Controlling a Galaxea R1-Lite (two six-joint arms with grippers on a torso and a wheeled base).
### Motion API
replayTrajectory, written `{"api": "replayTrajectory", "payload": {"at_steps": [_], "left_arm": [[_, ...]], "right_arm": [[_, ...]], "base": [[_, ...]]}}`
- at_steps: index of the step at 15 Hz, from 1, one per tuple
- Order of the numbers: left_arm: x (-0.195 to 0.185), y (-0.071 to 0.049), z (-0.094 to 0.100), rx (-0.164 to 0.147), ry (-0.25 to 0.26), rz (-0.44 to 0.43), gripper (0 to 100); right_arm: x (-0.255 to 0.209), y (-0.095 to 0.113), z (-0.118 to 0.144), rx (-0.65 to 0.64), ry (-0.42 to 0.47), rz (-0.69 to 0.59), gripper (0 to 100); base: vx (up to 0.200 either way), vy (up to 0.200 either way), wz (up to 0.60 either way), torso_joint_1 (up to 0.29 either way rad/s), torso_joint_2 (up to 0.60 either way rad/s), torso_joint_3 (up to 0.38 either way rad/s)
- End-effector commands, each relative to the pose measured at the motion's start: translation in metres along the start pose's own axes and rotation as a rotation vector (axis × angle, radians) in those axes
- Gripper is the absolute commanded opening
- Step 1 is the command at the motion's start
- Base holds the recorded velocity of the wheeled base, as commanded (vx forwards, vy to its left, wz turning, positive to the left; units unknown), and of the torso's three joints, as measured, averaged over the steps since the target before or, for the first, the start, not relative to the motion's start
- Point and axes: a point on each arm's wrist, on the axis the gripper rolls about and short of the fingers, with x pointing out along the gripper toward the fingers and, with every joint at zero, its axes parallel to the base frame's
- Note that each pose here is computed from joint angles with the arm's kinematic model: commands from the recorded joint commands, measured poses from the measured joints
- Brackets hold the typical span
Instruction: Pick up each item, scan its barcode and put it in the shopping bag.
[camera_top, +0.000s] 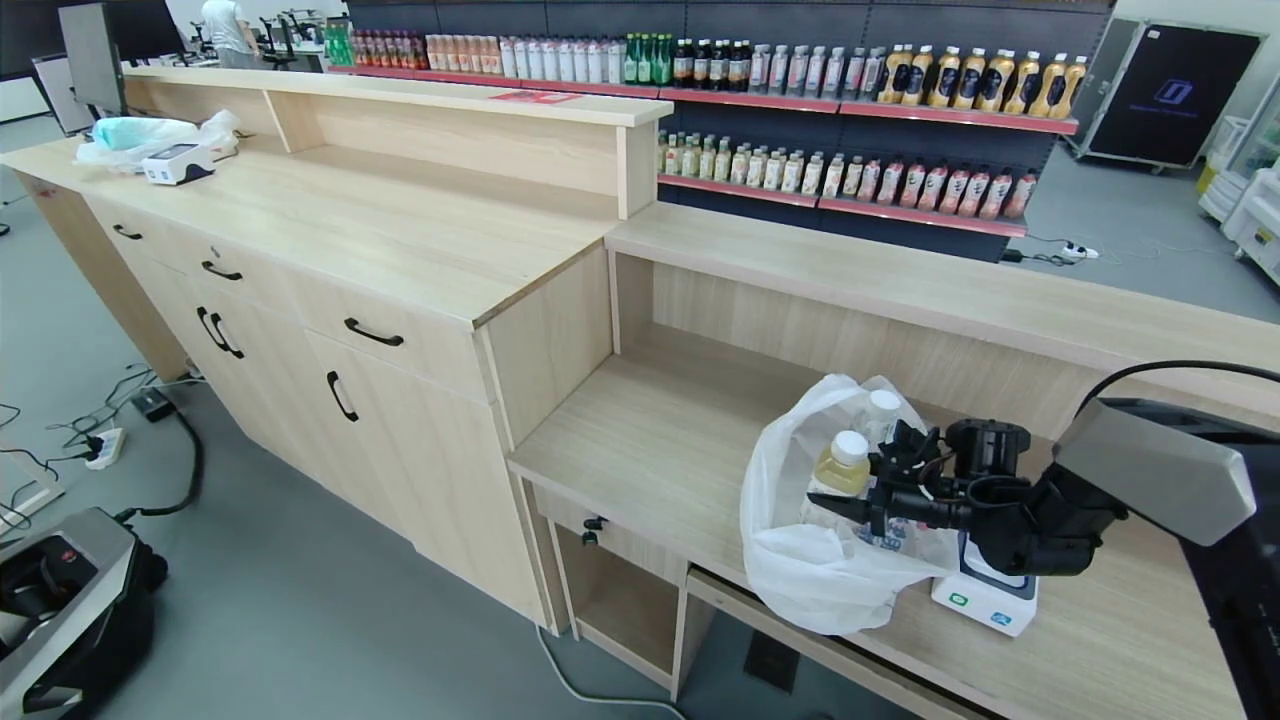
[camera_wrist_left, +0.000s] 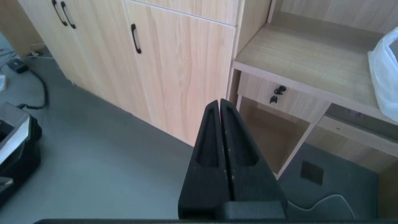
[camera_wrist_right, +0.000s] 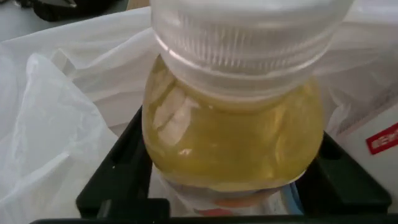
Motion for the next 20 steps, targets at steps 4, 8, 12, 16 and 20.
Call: {"api": "replayTrajectory", "payload": {"at_steps": [4, 8, 12, 16, 20], "left_arm": [[0.0, 0.0, 0.0, 0.0, 0.0, 0.001, 0], [0.0, 0.0, 0.0, 0.0, 0.0, 0.001, 0], [0.0, 0.0, 0.0, 0.0, 0.0, 0.001, 0], [0.0, 0.0, 0.0, 0.0, 0.0, 0.001, 0], [0.0, 0.0, 0.0, 0.0, 0.0, 0.0, 0]], "right_arm": [[-0.014, -0.008, 0.031, -0.021, -0.032, -0.016, 100], [-0.036, -0.002, 0.081, -0.04, -0.081, -0.003, 100], [-0.056, 0.015, 0.112, -0.047, -0.084, -0.009, 100], [-0.12, 0.035, 0.162, -0.126, -0.069, -0.155, 100], [-0.151, 0.036, 0.176, -0.198, -0.055, -0.244, 100]], "base": [[0.0, 0.0, 0.0, 0.0, 0.0, 0.0], [0.0, 0.0, 0.0, 0.0, 0.0, 0.0], [0.0, 0.0, 0.0, 0.0, 0.0, 0.0], [0.0, 0.0, 0.0, 0.0, 0.0, 0.0], [0.0, 0.0, 0.0, 0.0, 0.0, 0.0]]}}
